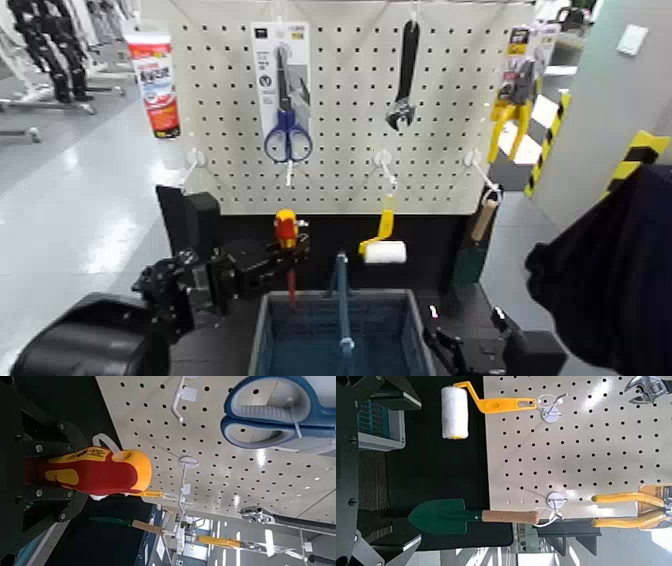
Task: Put the red screwdriver into the crate.
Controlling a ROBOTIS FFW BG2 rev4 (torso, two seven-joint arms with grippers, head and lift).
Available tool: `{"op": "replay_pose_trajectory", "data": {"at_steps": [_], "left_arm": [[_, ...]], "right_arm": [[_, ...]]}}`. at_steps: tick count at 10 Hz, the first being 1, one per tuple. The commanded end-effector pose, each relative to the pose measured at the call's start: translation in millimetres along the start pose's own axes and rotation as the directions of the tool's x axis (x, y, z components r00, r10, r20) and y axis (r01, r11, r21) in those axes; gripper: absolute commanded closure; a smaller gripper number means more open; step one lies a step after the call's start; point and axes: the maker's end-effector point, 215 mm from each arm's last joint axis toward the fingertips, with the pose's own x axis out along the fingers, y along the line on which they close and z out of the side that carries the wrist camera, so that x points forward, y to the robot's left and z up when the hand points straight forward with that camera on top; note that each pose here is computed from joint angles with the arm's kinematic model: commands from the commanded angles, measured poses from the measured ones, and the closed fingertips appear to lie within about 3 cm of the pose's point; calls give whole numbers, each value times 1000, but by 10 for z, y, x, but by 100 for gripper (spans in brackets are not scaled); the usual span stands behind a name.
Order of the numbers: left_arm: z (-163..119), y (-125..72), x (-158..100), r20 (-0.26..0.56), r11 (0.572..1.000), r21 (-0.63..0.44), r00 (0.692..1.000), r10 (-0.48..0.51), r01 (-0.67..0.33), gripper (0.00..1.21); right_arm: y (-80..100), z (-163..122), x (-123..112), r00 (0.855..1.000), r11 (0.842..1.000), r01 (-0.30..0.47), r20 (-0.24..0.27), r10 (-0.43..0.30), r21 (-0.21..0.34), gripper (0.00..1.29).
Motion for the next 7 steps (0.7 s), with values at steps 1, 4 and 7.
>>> {"op": "replay_pose_trajectory", "data": {"at_steps": [1, 4, 7], "left_arm": [[-230, -28, -42, -7, 998, -62, 1000, 4, -4, 116], [-512, -111, 73, -7, 992, -126, 1000, -23, 22, 116], [-816, -148, 110, -28, 982, -188, 999, -34, 28, 116]], "right_arm": [[6, -4, -3, 1000, 1000, -1, -1, 1, 2, 14], [26, -2, 0, 1000, 1000, -5, 0, 5, 4, 14], [26, -6, -2, 1000, 1000, -4, 1, 4, 11, 14]]}}
